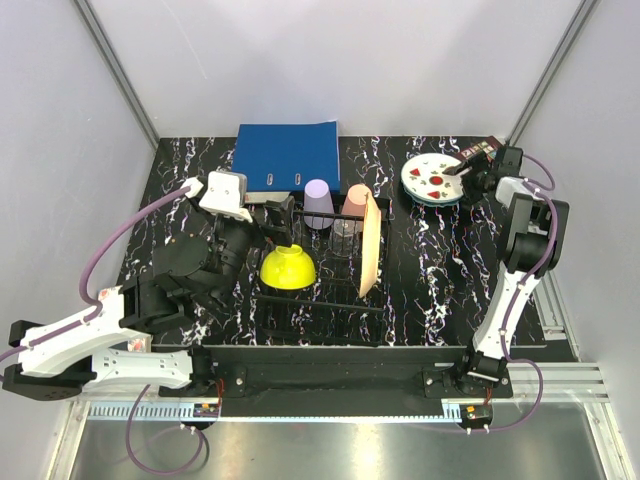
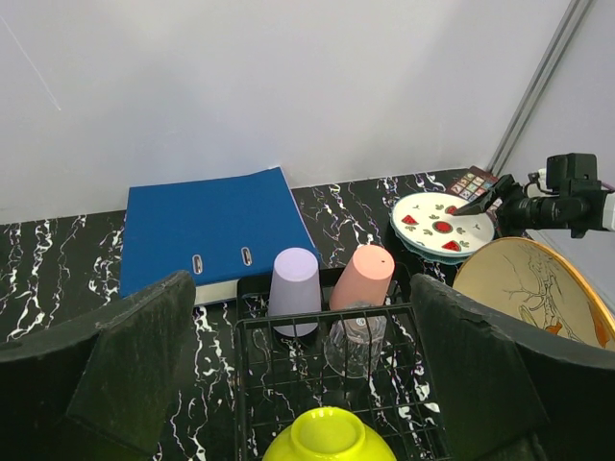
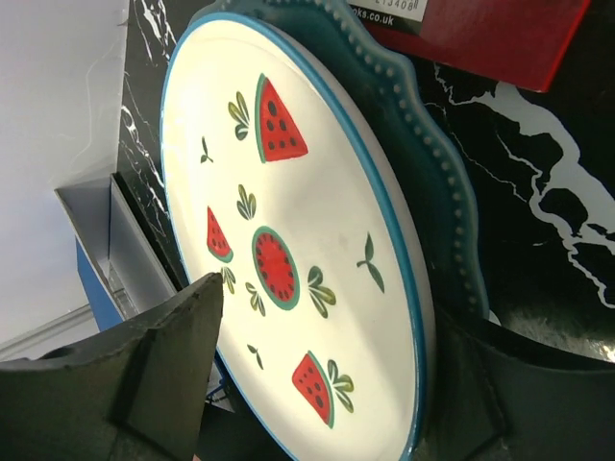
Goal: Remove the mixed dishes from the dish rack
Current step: Place the plate at the center of the board.
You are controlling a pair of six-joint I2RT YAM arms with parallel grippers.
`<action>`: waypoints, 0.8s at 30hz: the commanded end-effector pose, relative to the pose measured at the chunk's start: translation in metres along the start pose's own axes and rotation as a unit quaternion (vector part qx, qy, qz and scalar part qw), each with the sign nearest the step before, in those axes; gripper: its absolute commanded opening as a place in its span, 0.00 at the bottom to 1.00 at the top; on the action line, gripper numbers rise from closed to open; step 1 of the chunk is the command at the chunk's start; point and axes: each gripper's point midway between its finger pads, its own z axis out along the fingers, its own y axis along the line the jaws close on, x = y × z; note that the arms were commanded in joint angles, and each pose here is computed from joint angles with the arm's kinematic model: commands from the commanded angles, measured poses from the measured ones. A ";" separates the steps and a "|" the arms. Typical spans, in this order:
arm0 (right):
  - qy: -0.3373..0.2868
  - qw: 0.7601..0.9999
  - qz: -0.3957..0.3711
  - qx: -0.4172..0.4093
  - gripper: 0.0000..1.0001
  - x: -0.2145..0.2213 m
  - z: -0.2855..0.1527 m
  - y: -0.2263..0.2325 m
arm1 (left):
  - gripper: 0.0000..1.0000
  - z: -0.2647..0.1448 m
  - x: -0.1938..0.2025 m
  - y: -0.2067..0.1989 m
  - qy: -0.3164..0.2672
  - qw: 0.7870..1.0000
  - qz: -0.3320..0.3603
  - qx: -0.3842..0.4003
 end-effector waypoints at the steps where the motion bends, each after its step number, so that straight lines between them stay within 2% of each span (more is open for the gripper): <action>1: -0.025 0.999 -0.022 0.023 0.81 -0.020 -0.020 0.013 | 0.99 0.000 -0.006 -0.002 -0.007 1.000 -0.007 0.008; 8: -0.031 0.995 -0.027 0.093 0.84 -0.023 -0.037 -0.002 | 0.99 -0.001 -0.004 -0.003 0.001 1.000 -0.001 0.011; 17: -0.012 0.991 -0.030 0.130 0.83 -0.018 -0.041 -0.013 | 0.99 -0.002 0.003 -0.006 0.009 1.000 0.011 0.021; 19: -0.010 0.991 -0.031 0.127 0.78 -0.019 -0.040 -0.010 | 0.99 -0.002 0.003 -0.006 0.009 1.000 0.010 0.022; 23: -0.007 0.992 -0.025 0.126 0.55 -0.020 -0.040 -0.007 | 0.99 -0.001 0.005 -0.008 0.011 1.000 -0.001 0.024; 24: -0.006 0.992 -0.025 0.127 0.53 -0.020 -0.040 -0.007 | 0.99 -0.001 0.005 -0.009 0.011 1.000 -0.001 0.025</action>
